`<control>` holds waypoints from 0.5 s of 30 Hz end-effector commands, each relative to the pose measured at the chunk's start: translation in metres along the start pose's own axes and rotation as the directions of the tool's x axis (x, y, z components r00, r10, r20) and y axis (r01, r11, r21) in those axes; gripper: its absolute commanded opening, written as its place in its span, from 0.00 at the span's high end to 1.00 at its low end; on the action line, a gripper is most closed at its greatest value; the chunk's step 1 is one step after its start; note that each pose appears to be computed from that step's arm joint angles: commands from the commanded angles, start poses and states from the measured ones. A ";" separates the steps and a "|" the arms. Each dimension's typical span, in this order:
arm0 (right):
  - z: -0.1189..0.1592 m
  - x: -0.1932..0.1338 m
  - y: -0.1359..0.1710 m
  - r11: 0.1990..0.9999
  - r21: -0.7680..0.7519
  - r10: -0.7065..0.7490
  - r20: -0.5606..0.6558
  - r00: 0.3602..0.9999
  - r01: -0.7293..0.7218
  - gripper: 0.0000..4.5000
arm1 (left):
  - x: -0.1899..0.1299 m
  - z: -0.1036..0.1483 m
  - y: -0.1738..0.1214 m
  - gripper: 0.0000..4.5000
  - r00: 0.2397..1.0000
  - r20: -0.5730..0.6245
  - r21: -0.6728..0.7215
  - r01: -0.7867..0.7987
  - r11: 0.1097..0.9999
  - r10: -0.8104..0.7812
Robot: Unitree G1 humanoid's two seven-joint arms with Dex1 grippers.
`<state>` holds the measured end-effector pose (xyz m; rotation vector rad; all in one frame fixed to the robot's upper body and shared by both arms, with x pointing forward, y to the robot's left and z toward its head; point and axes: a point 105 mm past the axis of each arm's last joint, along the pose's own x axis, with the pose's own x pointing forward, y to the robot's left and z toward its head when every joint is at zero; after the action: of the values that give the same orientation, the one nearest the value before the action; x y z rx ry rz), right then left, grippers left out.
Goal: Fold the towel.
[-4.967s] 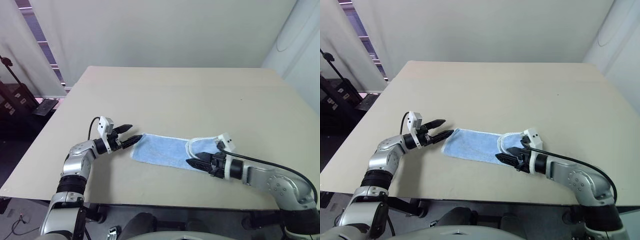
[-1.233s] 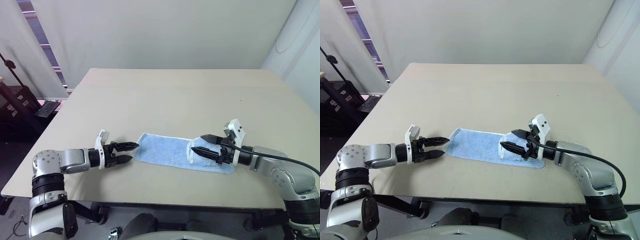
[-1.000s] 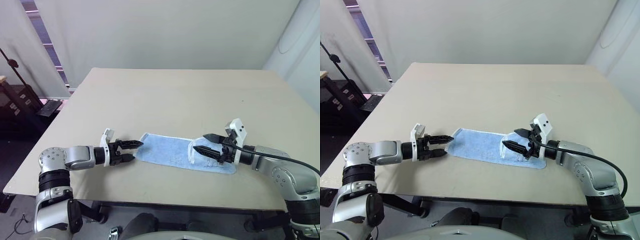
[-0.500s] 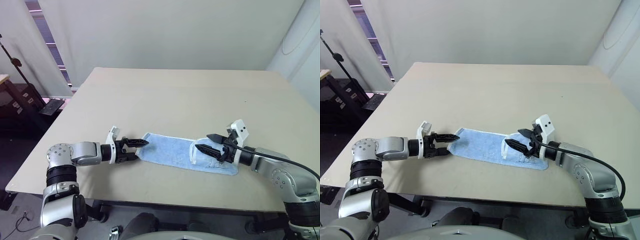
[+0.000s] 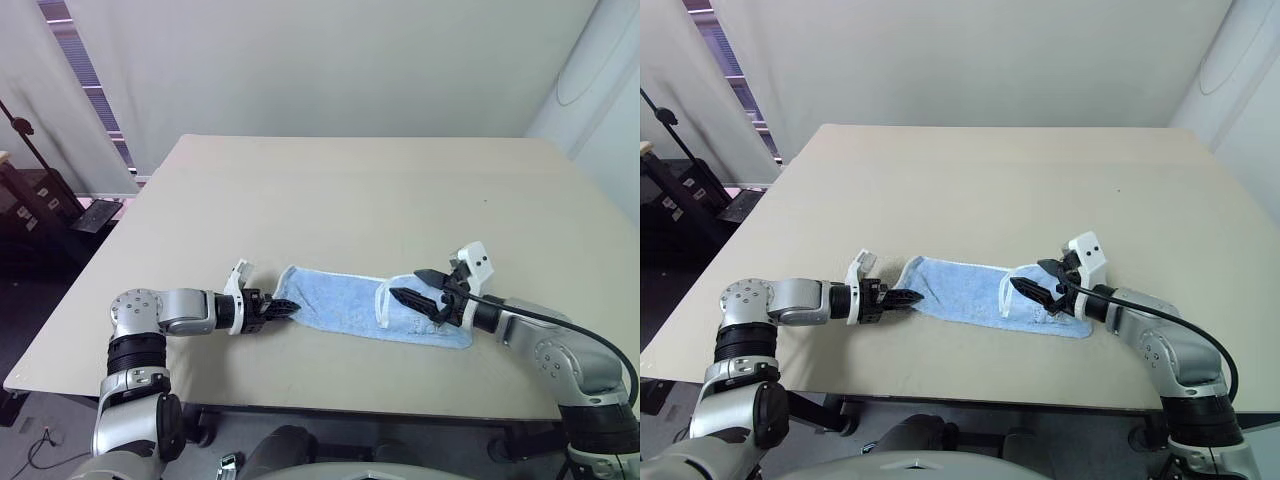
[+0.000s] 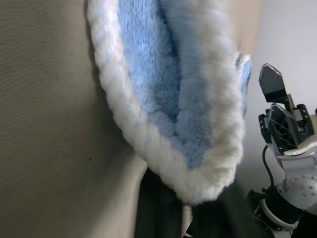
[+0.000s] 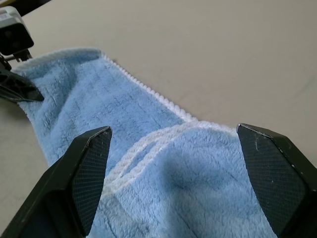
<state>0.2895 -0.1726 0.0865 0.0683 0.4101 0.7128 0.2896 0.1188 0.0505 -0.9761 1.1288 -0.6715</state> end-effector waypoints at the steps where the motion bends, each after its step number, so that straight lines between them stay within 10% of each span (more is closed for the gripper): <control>1: 0.010 -0.001 0.004 0.999 -0.045 0.016 0.032 0.999 -0.014 0.06 | -0.009 0.006 -0.002 0.99 1.000 0.025 0.024 0.001 1.000 -0.002; 15: 0.010 -0.031 -0.006 1.000 0.020 -0.023 0.110 0.994 0.021 0.06 | 0.000 0.006 -0.062 0.99 0.992 -0.097 0.468 0.118 0.876 -0.082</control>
<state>0.2760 -0.1979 0.0880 0.1178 0.3727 0.6621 0.2938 0.1013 0.0944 -0.6451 0.9630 -0.9545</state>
